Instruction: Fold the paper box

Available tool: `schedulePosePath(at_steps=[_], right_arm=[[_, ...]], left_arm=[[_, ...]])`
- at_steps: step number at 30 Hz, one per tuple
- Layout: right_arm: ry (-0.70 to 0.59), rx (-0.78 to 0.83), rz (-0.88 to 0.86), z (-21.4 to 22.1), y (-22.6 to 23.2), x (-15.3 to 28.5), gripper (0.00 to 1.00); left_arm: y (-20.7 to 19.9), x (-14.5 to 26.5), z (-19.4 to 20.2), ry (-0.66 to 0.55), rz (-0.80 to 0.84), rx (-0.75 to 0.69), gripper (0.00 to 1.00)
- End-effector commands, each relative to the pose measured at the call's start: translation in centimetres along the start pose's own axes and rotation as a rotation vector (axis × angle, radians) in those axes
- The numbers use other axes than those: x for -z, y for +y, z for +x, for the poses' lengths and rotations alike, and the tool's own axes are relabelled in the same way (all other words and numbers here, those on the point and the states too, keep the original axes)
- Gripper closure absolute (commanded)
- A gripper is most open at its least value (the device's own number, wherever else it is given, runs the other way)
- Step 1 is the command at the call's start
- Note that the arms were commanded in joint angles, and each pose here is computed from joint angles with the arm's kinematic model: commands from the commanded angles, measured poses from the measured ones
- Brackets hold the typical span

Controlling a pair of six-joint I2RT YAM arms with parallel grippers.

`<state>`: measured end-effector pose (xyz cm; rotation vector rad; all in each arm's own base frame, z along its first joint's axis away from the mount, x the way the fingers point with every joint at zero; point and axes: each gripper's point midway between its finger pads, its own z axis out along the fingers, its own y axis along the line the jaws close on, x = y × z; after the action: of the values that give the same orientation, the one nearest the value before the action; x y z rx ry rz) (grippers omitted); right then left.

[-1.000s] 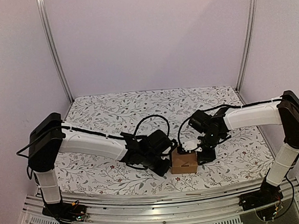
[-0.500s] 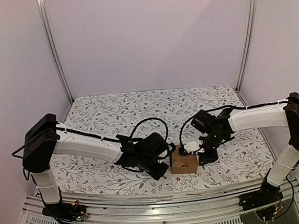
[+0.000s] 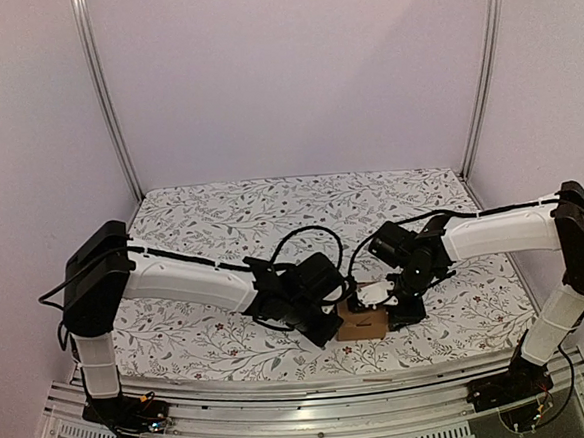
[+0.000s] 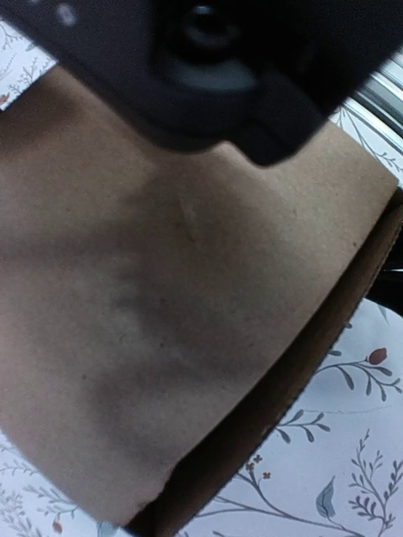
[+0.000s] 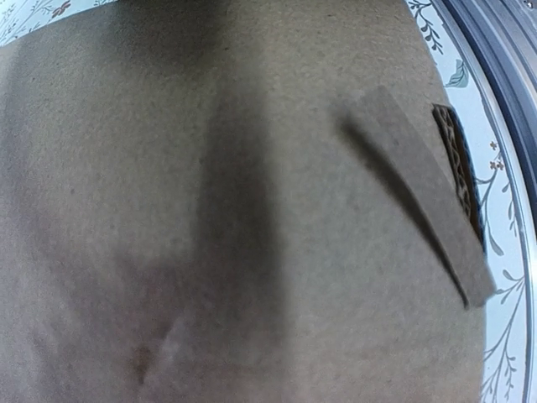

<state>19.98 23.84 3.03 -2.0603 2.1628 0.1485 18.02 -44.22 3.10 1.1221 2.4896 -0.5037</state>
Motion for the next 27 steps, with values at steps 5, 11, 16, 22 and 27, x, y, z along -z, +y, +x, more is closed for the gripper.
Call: schedulePosePath(at_steps=[5,11,16,22,27], right_arm=[[-0.1,-0.084,0.03,0.8,-1.8,3.4,0.51],[-0.105,-0.132,0.045,1.4,-4.1,3.6,0.49],[-0.086,-0.159,0.056,1.0,-6.2,2.7,0.49],[-0.126,-0.16,0.035,-0.9,-7.4,1.8,0.5],[-0.131,-0.112,0.009,-3.2,-6.5,0.3,0.5]], left_arm=[[1.7,5.4,0.7,0.011,-0.057,-0.056,0.98],[5.9,6.3,1.1,0.074,-0.066,-0.055,0.98],[7.7,4.9,0.1,0.092,-0.043,-0.073,0.99],[6.7,2.0,-3.9,0.007,0.06,-0.044,1.0],[4.0,0.0,-8.9,-0.08,0.164,-0.036,1.0]])
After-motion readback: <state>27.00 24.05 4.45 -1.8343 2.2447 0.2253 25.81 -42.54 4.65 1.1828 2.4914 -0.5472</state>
